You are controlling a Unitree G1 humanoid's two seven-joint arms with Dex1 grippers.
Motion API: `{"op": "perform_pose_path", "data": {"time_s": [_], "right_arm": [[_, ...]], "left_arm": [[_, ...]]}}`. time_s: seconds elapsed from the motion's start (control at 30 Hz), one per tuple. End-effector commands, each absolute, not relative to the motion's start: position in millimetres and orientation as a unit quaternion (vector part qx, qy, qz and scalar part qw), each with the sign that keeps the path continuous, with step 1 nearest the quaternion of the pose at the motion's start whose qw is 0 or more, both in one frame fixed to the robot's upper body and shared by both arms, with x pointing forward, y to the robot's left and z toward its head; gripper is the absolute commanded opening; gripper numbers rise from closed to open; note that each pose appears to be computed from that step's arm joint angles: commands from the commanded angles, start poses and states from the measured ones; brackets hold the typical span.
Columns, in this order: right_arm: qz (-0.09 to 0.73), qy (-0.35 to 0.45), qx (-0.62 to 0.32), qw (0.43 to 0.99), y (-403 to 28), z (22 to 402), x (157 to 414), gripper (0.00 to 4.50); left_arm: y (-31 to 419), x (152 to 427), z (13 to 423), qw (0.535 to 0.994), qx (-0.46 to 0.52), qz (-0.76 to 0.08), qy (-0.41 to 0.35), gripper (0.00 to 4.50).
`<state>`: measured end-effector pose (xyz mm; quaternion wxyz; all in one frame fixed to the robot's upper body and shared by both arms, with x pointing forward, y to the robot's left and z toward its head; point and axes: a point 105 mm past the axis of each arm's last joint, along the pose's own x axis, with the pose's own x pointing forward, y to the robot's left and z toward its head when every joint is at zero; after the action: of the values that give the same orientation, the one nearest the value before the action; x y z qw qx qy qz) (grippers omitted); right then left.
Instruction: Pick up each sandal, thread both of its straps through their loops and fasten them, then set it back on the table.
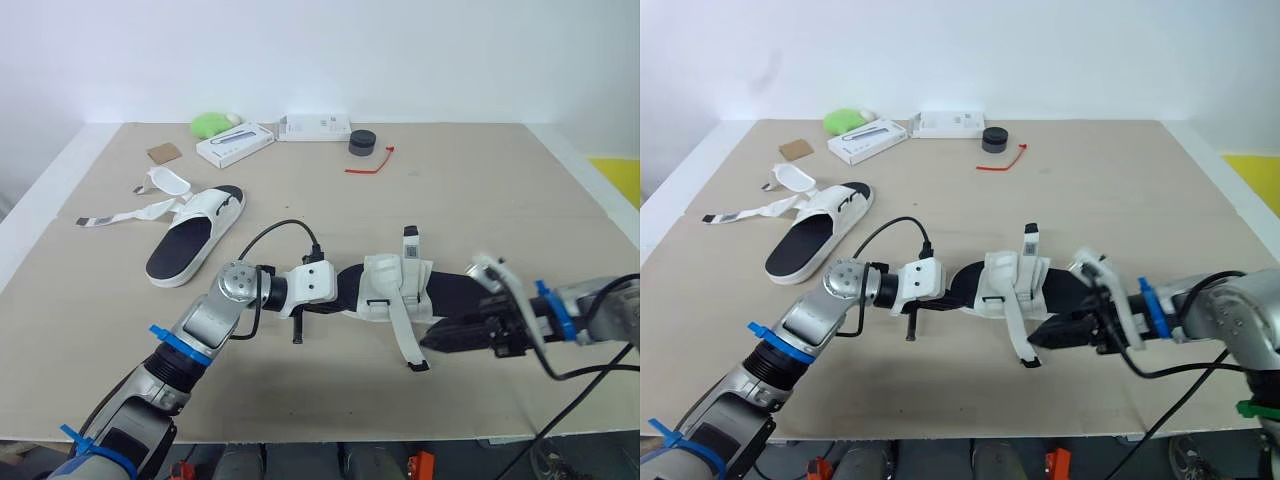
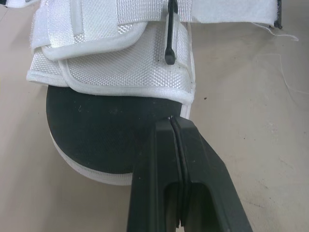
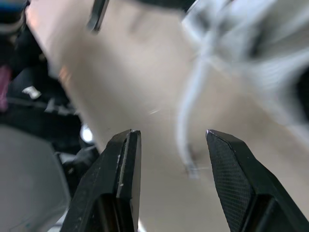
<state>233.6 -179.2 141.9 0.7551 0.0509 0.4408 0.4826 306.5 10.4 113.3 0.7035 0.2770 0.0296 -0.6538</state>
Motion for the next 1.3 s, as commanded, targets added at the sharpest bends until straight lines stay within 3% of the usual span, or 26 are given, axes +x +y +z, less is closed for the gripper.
{"op": "perform_pose_path", "data": {"time_s": [0.03,0.3,0.4,0.5,0.53,0.7,0.87,1.1,1.3], "right_arm": [[0.492,0.427,0.045,0.757,-172,149,235,2.36],[0.487,0.439,0.036,0.754,-156,133,246,2.36],[0.484,0.439,0.036,0.756,-153,131,250,1.57],[0.492,0.435,0.033,0.753,-153,134,249,0.11],[0.497,0.431,0.032,0.752,-153,136,249,0.05],[0.517,0.415,0.039,0.747,-153,148,248,0.05],[0.506,0.388,0.095,0.765,-157,161,265,0.05],[0.507,0.365,0.124,0.771,-160,175,270,0.05],[0.498,0.314,0.186,0.786,-162,200,291,0.05]], "left_arm": [[7,303,106,0.692,0.28,-0.664,0.042,0.0],[6,303,104,0.695,0.277,-0.662,0.043,0.0],[5,304,105,0.695,0.277,-0.662,0.042,0.0],[3,305,113,0.695,0.275,-0.663,0.033,0.0],[3,306,116,0.695,0.275,-0.664,0.03,0.0],[-1,309,145,0.696,0.257,-0.671,0.005,0.0],[0,319,154,0.696,0.262,-0.668,0.001,0.0],[7,340,140,0.7,0.281,-0.656,0.023,0.0],[10,336,113,0.688,0.28,-0.668,0.053,0.0]]}}
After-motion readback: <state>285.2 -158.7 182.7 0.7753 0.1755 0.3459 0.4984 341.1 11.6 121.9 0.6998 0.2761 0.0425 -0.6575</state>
